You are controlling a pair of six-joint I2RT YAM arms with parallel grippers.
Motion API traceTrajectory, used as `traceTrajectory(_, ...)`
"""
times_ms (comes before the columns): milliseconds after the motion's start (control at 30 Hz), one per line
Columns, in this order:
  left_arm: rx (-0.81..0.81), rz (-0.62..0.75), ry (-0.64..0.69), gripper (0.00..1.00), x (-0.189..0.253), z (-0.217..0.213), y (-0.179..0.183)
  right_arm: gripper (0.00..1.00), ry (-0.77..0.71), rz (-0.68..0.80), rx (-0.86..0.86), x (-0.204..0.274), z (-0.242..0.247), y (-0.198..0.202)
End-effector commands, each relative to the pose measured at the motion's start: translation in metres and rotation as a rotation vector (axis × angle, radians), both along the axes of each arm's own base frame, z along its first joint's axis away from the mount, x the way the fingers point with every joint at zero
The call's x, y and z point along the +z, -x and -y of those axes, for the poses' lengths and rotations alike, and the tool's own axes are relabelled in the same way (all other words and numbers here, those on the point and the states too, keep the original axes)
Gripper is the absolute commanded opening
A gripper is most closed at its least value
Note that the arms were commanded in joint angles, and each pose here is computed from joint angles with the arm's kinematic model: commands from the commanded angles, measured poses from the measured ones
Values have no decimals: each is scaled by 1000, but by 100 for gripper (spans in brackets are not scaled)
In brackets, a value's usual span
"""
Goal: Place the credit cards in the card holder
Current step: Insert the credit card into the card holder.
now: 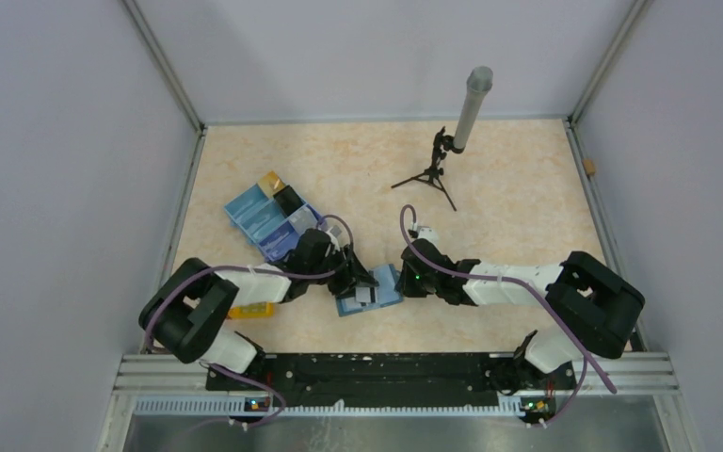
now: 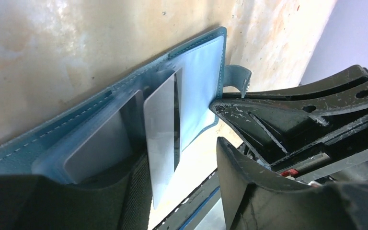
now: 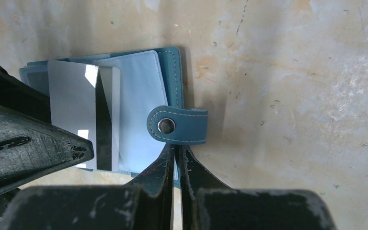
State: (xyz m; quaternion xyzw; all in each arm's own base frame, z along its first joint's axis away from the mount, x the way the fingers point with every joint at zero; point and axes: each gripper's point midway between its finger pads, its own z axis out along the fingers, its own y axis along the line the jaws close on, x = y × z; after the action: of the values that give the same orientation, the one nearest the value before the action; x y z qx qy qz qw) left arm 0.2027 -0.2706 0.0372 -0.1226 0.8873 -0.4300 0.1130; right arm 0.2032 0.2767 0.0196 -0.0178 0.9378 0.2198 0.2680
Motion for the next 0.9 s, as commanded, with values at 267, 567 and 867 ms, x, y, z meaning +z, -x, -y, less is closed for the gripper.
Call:
traceTrajectory(267, -39, -4, -284, 71, -18, -39, 9, 0, 138, -54, 11, -23, 28, 12)
traceTrajectory(567, -60, 17, -386, 84, -14, -52, 6, 0, 130, -54, 19, -24, 24, 11)
traceTrajectory(867, -93, -8, -371, 76, -16, -47, 14, 0, 131, -58, 20, -26, 25, 12)
